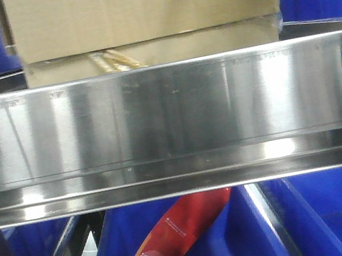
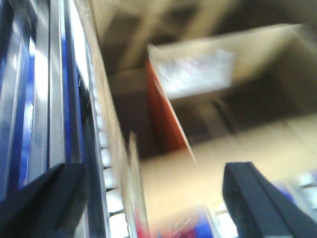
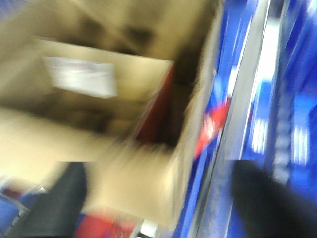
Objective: Stack two boxes on right shelf middle
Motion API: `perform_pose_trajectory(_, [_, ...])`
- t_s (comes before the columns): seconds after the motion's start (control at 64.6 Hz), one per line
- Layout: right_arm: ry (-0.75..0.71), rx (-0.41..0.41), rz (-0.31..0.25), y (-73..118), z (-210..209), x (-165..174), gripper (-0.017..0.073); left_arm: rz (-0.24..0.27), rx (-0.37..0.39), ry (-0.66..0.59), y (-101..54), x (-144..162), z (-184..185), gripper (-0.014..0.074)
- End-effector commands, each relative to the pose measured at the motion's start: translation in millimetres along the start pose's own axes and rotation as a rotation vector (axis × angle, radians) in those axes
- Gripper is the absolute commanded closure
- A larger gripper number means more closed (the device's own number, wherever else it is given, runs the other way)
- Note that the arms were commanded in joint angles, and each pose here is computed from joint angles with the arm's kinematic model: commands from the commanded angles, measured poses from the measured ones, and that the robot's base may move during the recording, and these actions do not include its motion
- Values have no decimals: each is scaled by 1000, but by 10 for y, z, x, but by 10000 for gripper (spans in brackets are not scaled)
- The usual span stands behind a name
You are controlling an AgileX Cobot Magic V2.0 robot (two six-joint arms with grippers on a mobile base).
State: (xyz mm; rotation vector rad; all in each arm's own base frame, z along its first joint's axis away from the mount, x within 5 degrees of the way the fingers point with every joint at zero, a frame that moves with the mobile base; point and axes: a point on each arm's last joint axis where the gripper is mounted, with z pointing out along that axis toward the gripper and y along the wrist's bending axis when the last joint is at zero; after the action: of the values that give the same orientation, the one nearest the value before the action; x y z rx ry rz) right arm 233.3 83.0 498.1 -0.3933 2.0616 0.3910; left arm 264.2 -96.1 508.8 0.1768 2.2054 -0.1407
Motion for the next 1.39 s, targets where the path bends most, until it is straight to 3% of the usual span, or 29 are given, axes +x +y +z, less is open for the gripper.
perform_pose_trajectory(0.0, [-29,31,-28,1,-136,71,539,1,12,-18,18,78,-171,349])
perform_pose_trajectory(0.077, [-37,59,-38,-14,-191,219,725,5,13,-18,49,198,-243,525])
perform_pose_trajectory(0.17, [-53,75,-37,-25,-220,436,717,12,19,-31,76,352,-272,704])
perform_pose_trajectory(0.526, [-193,132,-32,-68,-334,1506,721,40,82,-217,198,1229,-345,704])
perform_pose_trajectory(0.758, [-349,165,-77,-66,-500,2034,721,48,147,-425,276,1909,-380,704])
perform_pose_trajectory(0.913, [-426,175,-81,-73,-536,2306,721,51,173,-494,316,2306,-332,704])
perform_pose_trajectory(1.052, [-456,183,-81,-89,-502,2419,721,54,179,-512,335,2478,-305,704])
perform_pose_trajectory(1.377, [-463,184,-81,-91,-502,2417,721,54,179,-513,337,2490,-304,704])
